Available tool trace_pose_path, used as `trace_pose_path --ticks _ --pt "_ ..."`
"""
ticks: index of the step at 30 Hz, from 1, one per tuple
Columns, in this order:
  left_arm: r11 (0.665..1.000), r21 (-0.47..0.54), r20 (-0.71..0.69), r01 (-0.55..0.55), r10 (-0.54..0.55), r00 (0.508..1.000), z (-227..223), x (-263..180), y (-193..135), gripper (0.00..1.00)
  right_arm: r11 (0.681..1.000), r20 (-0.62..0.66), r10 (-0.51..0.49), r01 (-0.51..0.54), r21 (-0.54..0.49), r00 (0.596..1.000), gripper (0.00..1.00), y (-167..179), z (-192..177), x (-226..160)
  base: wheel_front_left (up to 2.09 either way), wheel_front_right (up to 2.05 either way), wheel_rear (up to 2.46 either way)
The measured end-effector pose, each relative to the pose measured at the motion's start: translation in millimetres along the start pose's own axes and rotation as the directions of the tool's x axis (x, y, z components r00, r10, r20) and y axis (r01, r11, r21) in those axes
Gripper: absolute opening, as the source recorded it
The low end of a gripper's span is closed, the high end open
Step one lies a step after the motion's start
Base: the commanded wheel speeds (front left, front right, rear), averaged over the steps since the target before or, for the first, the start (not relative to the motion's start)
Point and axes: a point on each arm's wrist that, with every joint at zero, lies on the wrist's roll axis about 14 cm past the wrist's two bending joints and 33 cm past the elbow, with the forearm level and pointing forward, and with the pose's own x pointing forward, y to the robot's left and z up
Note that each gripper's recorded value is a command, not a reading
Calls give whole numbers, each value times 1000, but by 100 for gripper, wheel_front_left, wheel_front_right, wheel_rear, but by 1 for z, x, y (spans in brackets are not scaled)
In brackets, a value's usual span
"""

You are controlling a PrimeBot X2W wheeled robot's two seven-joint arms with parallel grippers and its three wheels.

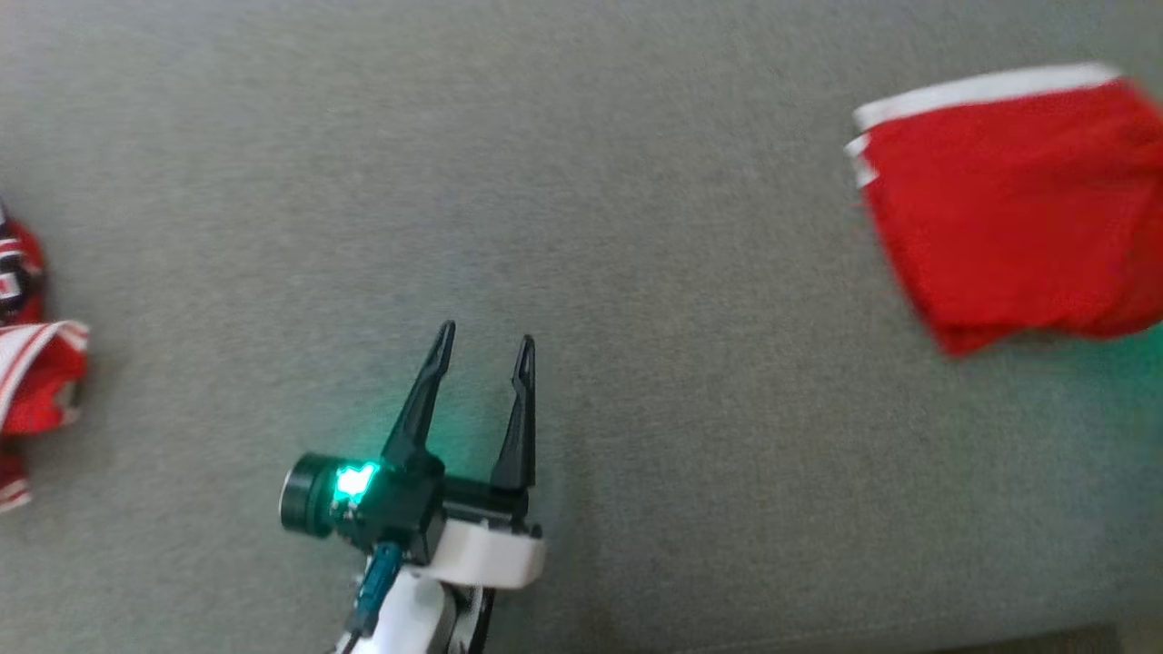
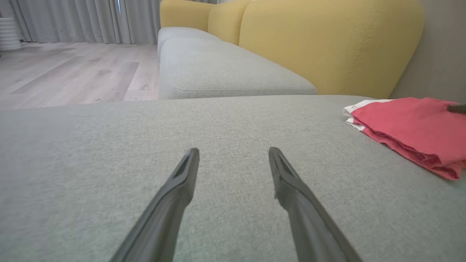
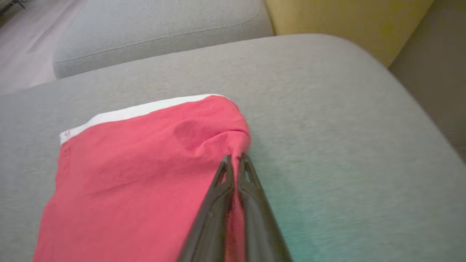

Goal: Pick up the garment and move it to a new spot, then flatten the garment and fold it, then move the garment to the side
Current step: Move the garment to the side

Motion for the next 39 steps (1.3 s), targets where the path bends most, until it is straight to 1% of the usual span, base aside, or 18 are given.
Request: trace_pose_path --ticks 5,10,11,12,15,17,18,20,24,27,29,31,33,35,36,39 --pt "999 -5 -13 52 -52 999 -11 22 -9 100 987 17 -149 150 -53 989 0 -57 18 -2 0 0 0" --pt "997 -13 -26 74 -74 997 -23 39 -10 100 967 49 -243 246 -62 969 1 -89 31 -1 0 0 0" --pt "997 -16 -28 77 -77 997 -25 42 -11 100 961 68 -263 268 -74 962 48 -96 35 -2 0 0 0" --pt "996 -20 -29 84 -84 996 -26 44 -12 100 952 90 -284 292 -88 955 100 -102 39 -4 0 0 0" --pt "995 -17 -22 98 -99 995 -23 46 -14 100 931 165 -310 334 -148 936 100 -110 55 -10 0 0 0" --pt "995 -9 -12 100 -100 995 -18 44 -13 100 925 209 -301 338 -171 930 100 -104 61 -12 0 0 0" --pt "995 -4 -4 98 -98 995 -14 43 -13 100 928 227 -289 330 -172 930 100 -98 63 -11 0 0 0" --pt "996 -2 17 89 -89 996 -3 39 -12 100 946 259 -247 290 -144 934 100 -76 64 -8 0 0 0" --pt "999 -3 42 53 -53 998 14 19 -8 100 980 294 -128 166 -107 947 100 -16 53 -9 0 0 0" --pt "1000 -7 46 17 -17 999 20 -3 -5 100 995 296 -48 73 -75 954 100 25 36 -20 0 0 0" --pt "1000 -7 55 -6 6 998 26 -17 -2 100 999 301 5 11 -52 954 100 52 25 -29 0 0 0" --pt "1000 -11 71 -27 28 997 32 -31 0 100 998 321 57 -51 -28 945 100 80 19 -40 0 0 0" --pt "999 -14 91 -48 49 995 39 -44 2 100 995 363 92 -98 -3 927 100 100 18 -55 0 0 0" --pt "998 -10 112 -69 70 991 45 -58 5 100 991 412 109 -130 23 905 100 114 17 -71 0 0 0" --pt "998 -10 112 -69 70 991 45 -58 5 100 991 412 109 -130 23 905 100 114 17 -71 0 0 0" --pt "994 -20 144 -107 109 984 54 -78 10 100 987 470 136 -161 15 872 100 133 10 -93 0 0 0"
